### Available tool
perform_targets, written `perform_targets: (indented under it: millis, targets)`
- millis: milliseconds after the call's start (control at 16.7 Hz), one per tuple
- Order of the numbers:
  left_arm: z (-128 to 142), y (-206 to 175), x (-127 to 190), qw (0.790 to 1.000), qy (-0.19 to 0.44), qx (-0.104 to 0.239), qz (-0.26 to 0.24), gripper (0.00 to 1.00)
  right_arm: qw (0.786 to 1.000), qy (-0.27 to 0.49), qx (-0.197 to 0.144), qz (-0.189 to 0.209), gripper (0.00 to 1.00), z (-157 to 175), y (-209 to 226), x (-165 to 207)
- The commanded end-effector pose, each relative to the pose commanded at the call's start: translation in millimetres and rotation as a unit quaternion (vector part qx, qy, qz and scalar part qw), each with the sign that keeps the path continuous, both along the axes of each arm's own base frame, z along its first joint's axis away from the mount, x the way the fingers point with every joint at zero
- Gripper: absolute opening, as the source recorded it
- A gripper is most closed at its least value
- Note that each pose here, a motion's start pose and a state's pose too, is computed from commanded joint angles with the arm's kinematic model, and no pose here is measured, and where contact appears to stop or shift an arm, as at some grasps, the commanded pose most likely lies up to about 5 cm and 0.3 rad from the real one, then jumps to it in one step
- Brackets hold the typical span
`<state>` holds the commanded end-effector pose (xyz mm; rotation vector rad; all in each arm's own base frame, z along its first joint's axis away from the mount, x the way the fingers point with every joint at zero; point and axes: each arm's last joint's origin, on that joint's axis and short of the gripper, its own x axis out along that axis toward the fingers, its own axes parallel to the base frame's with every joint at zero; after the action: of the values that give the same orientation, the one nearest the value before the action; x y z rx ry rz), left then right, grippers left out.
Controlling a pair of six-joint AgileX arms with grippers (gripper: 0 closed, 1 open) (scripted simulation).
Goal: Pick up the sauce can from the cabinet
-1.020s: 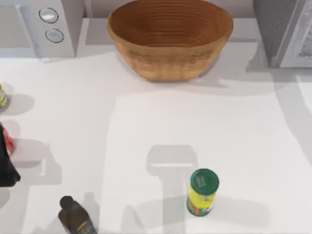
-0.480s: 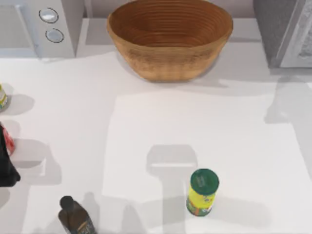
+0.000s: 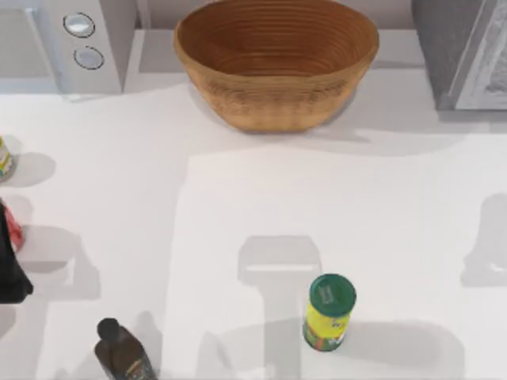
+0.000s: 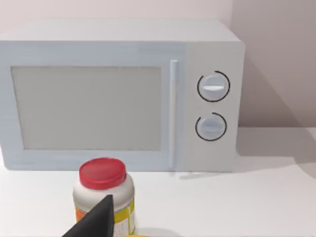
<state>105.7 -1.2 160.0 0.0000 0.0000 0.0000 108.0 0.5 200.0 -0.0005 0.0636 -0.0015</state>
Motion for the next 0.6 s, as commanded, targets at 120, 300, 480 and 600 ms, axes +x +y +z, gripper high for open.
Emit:
perform_targets:
  millis: [120,300,480,600]
  targets:
    - [0.0,0.0,0.0,1.0,0.0,0.0,0.0,1.0,1.0,-0.016,0.0,0.0,0.0,-23.3,-0.9,-1.9]
    - [0.0,0.0,0.0,1.0,0.0,0.0,0.0,1.0,1.0,-0.031,0.0,0.001,0.0,-39.4,-1.6,-2.3]
    - [0.0,0.0,0.0,1.0,0.0,0.0,0.0,1.0,0.999,-0.032,0.0,0.001,0.0,-40.1,-1.6,-2.3]
    - [0.0,0.0,0.0,1.0,0.0,0.0,0.0,1.0,1.0,-0.028,0.001,0.002,0.0,-40.8,-1.3,-2.0]
